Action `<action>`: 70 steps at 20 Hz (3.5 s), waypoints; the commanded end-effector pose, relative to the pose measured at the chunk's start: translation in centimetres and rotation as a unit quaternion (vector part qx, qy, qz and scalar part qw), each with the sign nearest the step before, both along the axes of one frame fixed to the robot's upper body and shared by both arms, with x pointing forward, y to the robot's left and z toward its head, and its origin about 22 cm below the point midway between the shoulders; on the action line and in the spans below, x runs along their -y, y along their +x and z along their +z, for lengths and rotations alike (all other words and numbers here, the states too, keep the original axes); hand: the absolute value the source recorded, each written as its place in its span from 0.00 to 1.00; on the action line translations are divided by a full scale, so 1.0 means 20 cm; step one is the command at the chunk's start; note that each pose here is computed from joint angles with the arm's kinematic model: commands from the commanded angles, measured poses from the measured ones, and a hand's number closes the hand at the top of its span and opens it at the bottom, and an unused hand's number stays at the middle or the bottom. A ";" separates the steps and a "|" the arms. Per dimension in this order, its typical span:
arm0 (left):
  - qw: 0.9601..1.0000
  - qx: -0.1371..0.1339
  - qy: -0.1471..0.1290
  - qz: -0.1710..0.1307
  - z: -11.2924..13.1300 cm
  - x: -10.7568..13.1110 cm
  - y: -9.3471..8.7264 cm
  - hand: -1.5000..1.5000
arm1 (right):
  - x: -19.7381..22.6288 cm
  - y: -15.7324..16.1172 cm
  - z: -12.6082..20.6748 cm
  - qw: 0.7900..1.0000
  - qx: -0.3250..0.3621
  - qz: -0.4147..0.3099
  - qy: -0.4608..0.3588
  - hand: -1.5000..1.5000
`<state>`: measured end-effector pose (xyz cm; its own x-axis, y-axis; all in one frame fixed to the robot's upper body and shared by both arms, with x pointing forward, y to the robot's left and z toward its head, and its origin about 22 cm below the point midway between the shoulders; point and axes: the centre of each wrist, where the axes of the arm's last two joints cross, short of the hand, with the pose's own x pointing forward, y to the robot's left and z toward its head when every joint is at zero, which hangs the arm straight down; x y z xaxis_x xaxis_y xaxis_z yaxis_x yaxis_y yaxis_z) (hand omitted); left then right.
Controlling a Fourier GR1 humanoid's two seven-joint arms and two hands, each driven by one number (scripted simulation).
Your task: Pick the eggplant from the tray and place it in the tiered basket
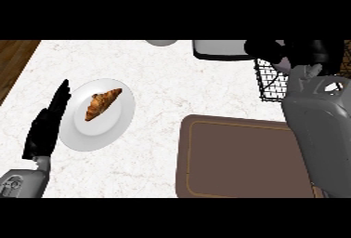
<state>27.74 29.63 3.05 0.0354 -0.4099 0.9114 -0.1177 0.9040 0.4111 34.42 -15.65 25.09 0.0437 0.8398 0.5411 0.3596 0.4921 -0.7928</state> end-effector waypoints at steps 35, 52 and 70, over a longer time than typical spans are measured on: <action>1.000 0.006 -0.004 -0.011 0.05 0.04 0.05 0.50 | 1.06 0.45 -0.38 0.989 -0.135 -0.061 -0.013 1.00; 1.000 0.003 0.008 0.003 0.02 0.04 0.04 0.50 | 1.26 0.36 -0.23 0.994 0.024 -0.079 0.067 0.00; 1.000 0.003 0.002 0.009 0.03 -0.02 -0.01 0.50 | 2.14 -0.43 -0.22 0.972 0.007 -0.111 0.205 0.00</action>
